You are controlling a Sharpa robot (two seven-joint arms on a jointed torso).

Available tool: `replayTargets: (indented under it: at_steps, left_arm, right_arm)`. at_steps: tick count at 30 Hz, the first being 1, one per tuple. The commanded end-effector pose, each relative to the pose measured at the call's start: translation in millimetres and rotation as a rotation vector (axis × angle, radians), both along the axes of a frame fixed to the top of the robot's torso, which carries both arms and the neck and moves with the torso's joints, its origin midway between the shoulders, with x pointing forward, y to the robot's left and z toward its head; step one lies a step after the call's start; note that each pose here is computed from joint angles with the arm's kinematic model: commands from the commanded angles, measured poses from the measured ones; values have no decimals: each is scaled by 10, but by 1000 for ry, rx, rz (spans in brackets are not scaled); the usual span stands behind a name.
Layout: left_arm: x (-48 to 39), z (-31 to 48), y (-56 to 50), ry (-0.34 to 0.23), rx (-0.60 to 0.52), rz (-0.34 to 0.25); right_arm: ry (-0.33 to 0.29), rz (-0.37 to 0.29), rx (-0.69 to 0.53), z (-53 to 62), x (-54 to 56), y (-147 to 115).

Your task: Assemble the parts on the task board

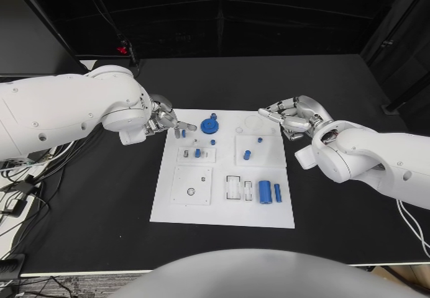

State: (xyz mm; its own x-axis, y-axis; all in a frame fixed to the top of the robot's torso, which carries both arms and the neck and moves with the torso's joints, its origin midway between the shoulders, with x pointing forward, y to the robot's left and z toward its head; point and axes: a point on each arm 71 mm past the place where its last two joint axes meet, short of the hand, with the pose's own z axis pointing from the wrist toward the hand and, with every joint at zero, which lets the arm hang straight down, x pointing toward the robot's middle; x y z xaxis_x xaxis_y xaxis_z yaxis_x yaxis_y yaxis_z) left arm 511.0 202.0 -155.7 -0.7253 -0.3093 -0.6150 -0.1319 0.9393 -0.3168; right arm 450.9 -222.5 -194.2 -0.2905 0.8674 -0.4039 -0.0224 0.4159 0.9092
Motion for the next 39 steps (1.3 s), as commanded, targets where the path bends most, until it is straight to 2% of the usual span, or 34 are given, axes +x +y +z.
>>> replayTargets:
  at_steps: [1,11,27,32,39]
  left_arm:
    - [54,21,47,-33,22,4]
    - [217,3,145,-61,38,36]
    - [368,-147,-45,-30,39,-13]
    - [376,-197,-42,-13,56,-4]
    - [388,-222,-9,-15,82,13]
  right_arm:
    - [-1,9,4,7,-2,11]
    - [-1,10,4,6,-1,13]
    - [-4,16,7,6,-1,41]
    - [-5,18,9,8,-3,48]
    - [-5,18,9,9,-5,43]
